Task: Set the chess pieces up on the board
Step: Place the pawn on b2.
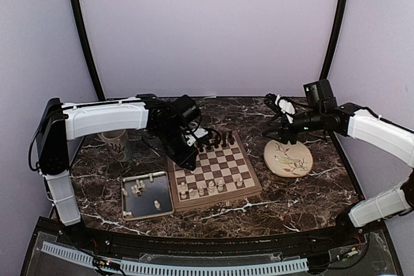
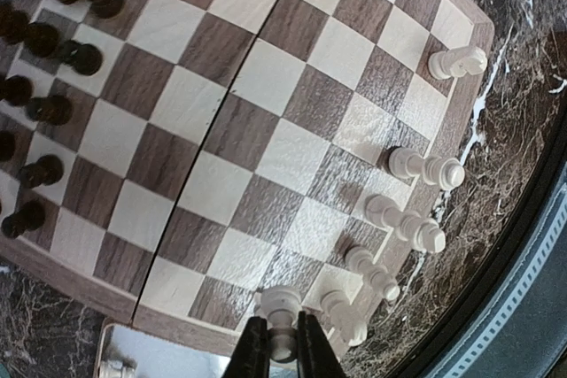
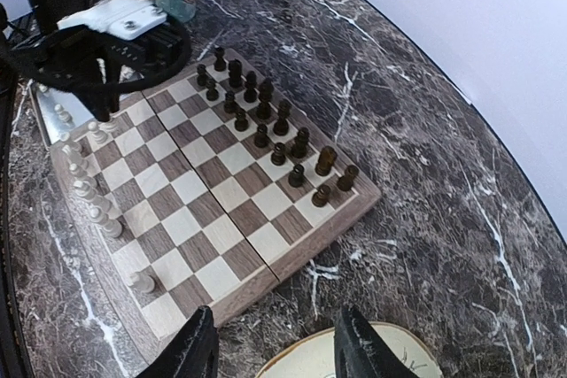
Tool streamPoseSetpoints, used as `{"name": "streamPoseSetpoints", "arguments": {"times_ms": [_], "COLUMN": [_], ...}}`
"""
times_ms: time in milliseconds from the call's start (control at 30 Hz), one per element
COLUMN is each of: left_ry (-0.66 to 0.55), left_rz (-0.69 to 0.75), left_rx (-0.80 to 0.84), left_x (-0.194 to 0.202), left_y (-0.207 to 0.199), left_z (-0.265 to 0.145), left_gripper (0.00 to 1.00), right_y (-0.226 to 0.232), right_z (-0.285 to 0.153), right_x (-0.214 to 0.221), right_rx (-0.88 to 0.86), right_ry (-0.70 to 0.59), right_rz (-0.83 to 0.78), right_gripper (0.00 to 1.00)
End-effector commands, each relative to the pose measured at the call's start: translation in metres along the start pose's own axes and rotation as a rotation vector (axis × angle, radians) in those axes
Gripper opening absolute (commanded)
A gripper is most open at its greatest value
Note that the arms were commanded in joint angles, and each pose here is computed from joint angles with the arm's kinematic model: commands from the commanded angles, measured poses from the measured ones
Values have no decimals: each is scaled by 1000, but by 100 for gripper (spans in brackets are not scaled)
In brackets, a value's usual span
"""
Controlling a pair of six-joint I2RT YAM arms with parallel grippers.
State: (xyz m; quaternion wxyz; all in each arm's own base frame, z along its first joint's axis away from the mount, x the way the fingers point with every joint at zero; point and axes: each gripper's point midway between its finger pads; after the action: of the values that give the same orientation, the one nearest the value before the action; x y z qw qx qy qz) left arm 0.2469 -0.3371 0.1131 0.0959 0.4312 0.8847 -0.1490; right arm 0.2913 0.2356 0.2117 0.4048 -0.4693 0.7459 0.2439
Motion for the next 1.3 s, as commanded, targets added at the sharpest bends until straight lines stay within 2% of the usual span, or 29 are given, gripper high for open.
{"name": "streamPoseSetpoints", "arguments": {"times_ms": [0,333,533,900,1267], "left_ry": [98,185,243,227,253], "left_rz": [106,145,148,141,149], "left_rx": [-11,4,-43,-28,-40], "left_x": [10,19,27,20,24], "left_y": [-8,-22,-14,-18,-18], "left_z": [4,28,36,43,45], "left_gripper": [8,8,8,9,16], "right_y": [-18,-18,-16,-16,-15], "right_z": [-2,-2,-2,-2,0], "right_x": [4,10,11,12,15], "right_rx": [66,75,74,73,67], "right_ry": [-21,-19,-21,-21,-15], "right_rz": [9,-8,-14,-17,-18], "right_gripper": [45,45,46,46,46]}}
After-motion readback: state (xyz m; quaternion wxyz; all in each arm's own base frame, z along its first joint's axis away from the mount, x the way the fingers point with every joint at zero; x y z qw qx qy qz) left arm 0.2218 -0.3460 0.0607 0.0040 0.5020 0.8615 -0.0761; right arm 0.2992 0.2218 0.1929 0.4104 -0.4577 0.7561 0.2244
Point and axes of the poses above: each gripper's point midway between its finger pads, its own z axis out along the fingers, its own y axis along the line the jaws close on, x = y × z, and after that the axes turned 5 degrees about z, right-handed
